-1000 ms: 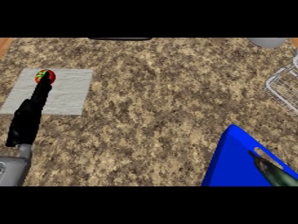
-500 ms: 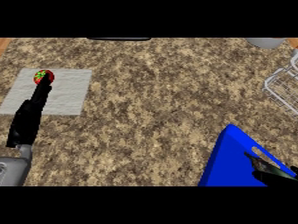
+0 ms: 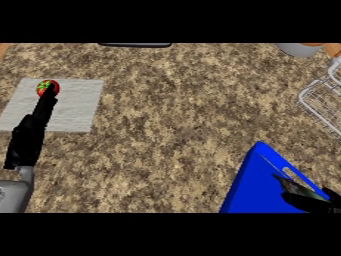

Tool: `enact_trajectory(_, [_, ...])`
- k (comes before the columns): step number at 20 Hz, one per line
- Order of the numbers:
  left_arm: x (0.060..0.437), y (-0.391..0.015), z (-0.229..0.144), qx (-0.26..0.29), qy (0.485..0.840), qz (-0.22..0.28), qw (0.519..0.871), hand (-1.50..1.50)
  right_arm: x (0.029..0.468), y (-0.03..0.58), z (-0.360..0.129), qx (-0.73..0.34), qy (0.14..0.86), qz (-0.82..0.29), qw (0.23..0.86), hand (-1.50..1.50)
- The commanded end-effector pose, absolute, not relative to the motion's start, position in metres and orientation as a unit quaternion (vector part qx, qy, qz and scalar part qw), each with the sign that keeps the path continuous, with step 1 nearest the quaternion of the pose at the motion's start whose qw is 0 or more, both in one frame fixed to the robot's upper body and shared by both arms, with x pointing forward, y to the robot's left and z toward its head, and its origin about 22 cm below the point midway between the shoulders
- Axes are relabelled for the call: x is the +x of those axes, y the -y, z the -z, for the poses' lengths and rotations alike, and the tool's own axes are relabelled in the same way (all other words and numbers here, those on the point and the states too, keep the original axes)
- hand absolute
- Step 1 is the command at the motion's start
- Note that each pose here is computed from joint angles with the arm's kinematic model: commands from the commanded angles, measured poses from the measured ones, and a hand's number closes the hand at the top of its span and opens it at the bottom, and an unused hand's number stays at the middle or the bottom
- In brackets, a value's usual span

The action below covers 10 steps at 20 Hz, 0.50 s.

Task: Pick the eggplant from the tray and place it in the tiered basket

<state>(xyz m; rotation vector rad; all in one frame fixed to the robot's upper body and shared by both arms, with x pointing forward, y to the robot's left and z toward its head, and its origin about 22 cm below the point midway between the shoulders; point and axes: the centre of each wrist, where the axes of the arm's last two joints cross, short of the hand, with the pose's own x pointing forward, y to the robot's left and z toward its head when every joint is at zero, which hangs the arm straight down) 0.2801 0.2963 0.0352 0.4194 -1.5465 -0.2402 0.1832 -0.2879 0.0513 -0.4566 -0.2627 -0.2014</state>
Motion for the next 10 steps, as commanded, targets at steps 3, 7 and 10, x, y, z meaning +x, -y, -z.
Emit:
enact_trajectory(3, [0.282, -0.295, -0.025, 0.184, 0.688, 0.111, 0.693, 0.00, 0.186, 0.250, -0.051, -0.113, 0.076, 0.063, 0.989, 1.50])
enact_trajectory(7, [0.288, -0.280, -0.033, 0.175, 0.700, 0.113, 0.683, 0.00, 0.193, 0.261, -0.041, -0.172, 0.109, -0.019, 0.979, 1.50])
enact_trajectory(10, [0.293, -0.301, -0.039, 0.184, 0.689, 0.108, 0.692, 0.00, 0.192, 0.261, -0.034, -0.172, 0.108, 0.001, 0.979, 1.50])
